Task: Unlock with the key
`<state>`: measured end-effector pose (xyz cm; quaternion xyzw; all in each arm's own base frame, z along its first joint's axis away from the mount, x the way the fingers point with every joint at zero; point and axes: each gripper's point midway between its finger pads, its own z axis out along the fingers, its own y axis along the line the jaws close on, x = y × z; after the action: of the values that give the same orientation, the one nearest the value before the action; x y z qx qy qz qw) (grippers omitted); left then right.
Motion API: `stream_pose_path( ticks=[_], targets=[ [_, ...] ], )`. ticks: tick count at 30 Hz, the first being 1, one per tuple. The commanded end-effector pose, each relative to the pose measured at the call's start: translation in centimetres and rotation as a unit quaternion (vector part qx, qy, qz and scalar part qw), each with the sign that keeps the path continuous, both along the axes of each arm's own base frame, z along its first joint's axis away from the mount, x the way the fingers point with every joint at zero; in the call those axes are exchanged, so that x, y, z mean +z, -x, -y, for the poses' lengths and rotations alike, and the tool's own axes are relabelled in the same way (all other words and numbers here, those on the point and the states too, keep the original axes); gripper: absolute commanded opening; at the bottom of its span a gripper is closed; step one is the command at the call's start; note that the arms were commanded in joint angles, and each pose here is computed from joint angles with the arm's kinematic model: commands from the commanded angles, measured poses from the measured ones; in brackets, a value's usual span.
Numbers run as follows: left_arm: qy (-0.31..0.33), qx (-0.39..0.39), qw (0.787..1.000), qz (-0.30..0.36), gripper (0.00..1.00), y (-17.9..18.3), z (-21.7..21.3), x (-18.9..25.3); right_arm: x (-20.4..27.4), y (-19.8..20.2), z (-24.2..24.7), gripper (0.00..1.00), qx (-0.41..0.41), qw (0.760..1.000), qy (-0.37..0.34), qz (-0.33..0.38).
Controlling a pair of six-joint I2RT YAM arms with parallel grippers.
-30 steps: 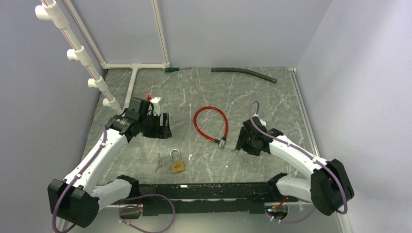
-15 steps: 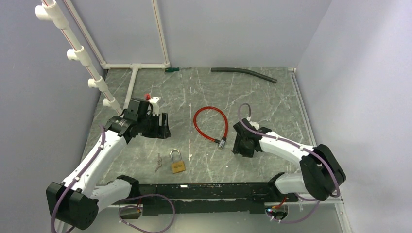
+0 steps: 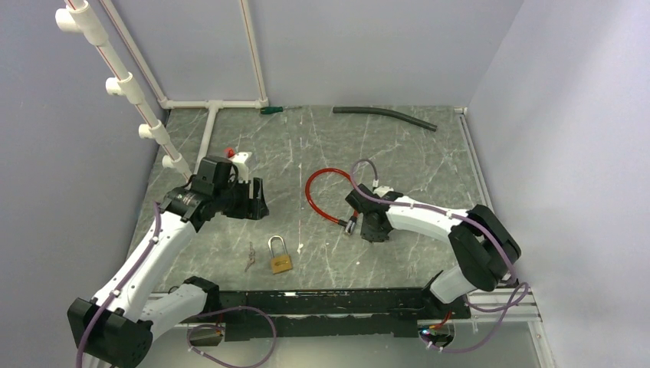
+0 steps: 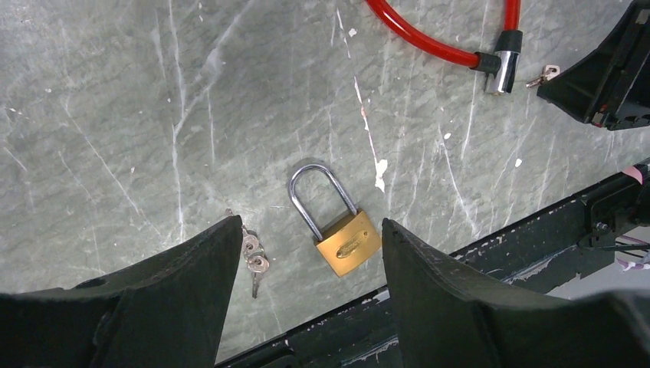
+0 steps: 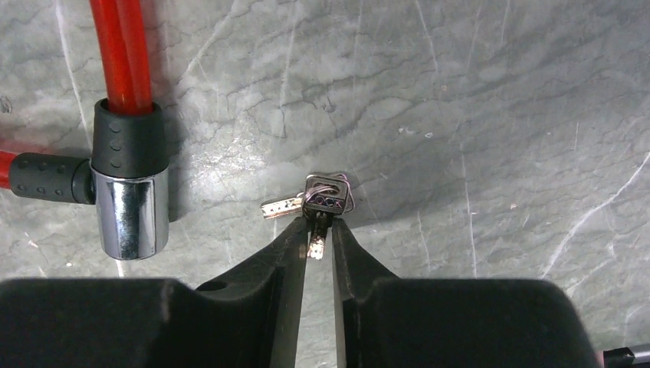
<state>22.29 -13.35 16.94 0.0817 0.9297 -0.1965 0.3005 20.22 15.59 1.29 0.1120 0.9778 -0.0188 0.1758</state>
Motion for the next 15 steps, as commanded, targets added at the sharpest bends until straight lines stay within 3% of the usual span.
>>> stream_pose_path(
  ticks=[1, 5, 10, 15],
  targets=[
    [0.011, 0.005, 1.000, 0.027, 0.72, -0.1, 0.1, 1.5, 0.2, 0.4, 0.8, 0.20, -0.011, 0.999, 0.044, -0.002],
    [0.011, 0.004, 1.000, 0.028, 0.72, -0.1, 0.1, 1.6, -0.1, 0.6, 0.8, 0.00, -0.010, 0.999, 0.049, -0.005],
    [0.010, 0.003, 1.000, 0.028, 0.71, -0.1, 0.2, 1.5, 0.8, 0.4, 0.4, 0.00, 0.016, 0.999, 0.042, 0.003],
    [0.021, -0.012, 0.999, 0.032, 0.69, 0.2, 0.7, 1.9, 5.0, -0.4, -1.8, 0.00, 0.158, 0.987, 0.017, 0.030]
  ],
)
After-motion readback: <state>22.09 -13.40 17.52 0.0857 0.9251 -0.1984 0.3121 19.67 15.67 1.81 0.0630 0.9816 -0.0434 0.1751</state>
